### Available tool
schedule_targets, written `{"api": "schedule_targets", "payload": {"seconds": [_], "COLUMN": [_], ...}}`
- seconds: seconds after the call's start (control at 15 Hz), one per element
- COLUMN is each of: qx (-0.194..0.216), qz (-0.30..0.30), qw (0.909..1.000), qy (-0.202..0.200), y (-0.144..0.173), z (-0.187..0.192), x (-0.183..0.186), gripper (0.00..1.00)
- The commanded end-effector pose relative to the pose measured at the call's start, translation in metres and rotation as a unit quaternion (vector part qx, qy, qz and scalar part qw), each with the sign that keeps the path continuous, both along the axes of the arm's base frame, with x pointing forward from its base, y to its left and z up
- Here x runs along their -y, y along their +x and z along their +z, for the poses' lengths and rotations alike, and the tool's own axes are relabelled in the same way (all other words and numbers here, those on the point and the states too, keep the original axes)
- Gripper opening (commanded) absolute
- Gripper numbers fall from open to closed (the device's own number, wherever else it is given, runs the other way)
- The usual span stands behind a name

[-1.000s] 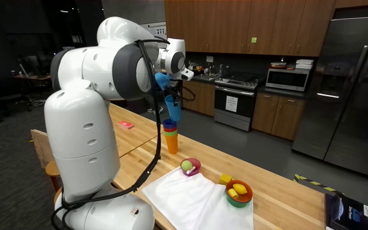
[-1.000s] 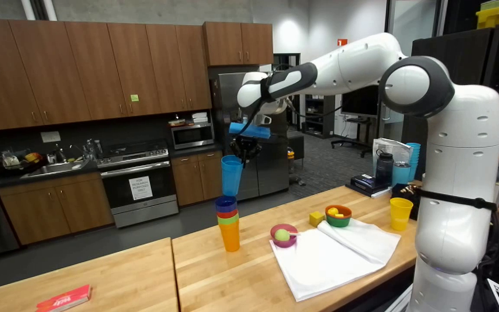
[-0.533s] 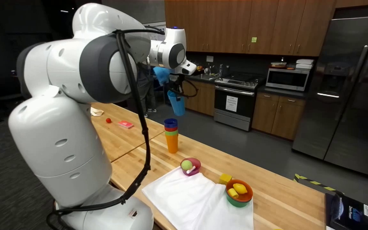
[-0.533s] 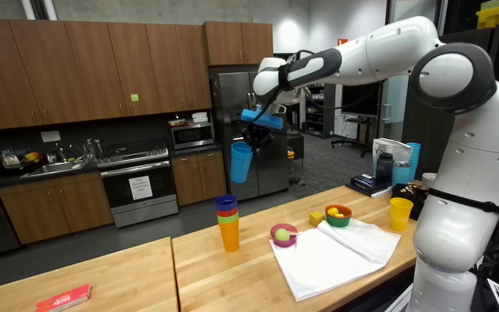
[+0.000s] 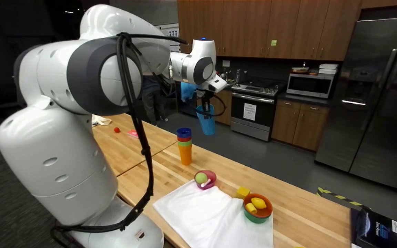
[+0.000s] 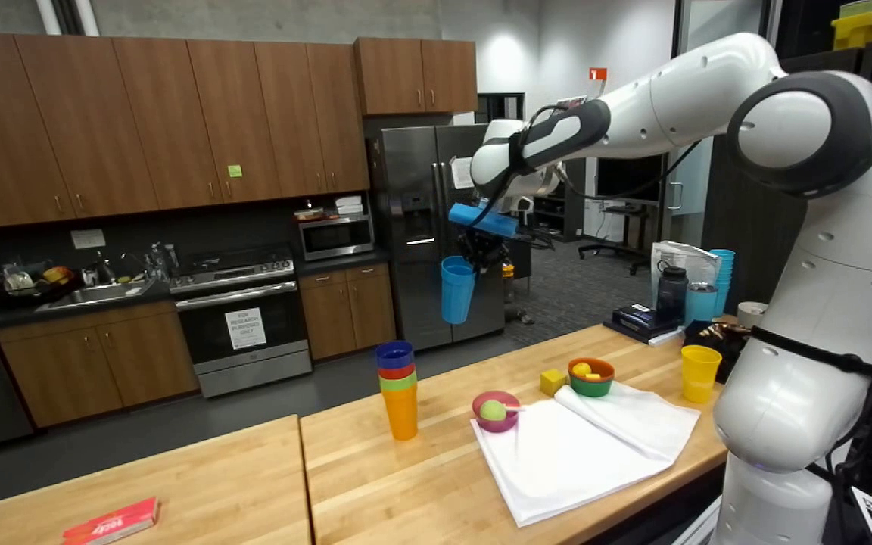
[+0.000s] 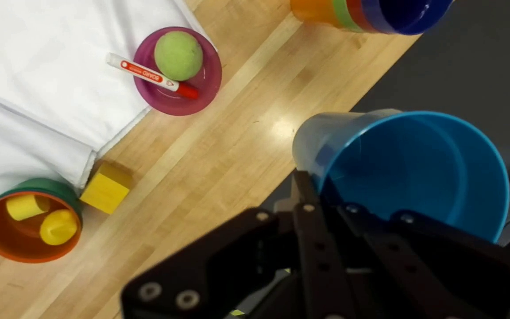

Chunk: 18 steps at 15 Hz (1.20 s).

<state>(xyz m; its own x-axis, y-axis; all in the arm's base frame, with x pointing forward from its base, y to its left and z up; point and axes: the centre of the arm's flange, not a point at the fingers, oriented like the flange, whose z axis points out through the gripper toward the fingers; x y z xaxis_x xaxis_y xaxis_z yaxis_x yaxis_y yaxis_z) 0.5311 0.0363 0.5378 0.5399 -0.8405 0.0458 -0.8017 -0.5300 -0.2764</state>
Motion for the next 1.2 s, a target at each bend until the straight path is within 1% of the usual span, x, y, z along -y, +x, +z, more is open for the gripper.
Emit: {"api": "schedule_targets", "payload": {"seconds": [0.0,0.27,0.53,0.73,1.07,1.13], "qx": [-0.004,-0.007,-0.013,-0.025,-0.04,-0.042], "qz": [-0.058,-0.111,-0.15,-0.18,-0.233,-0.241], "qw": [0.9983,0.9937,0.9883,0.9831,0.9713,0.9692], "qy": [0.012,0.012,0.019,0.02,0.025,0.032], "y": [-0.014,-0.019,-0.024,-0.025,-0.029,-0.029], "z": [-0.022,-0.047,-0.071,-0.092,-0.126,-0.131], "x": [0.021,0.041,0.064,0.085,0.116,0.121], "gripper": [0.01,0.01,0.01,0.01,0.01,0.01]}}
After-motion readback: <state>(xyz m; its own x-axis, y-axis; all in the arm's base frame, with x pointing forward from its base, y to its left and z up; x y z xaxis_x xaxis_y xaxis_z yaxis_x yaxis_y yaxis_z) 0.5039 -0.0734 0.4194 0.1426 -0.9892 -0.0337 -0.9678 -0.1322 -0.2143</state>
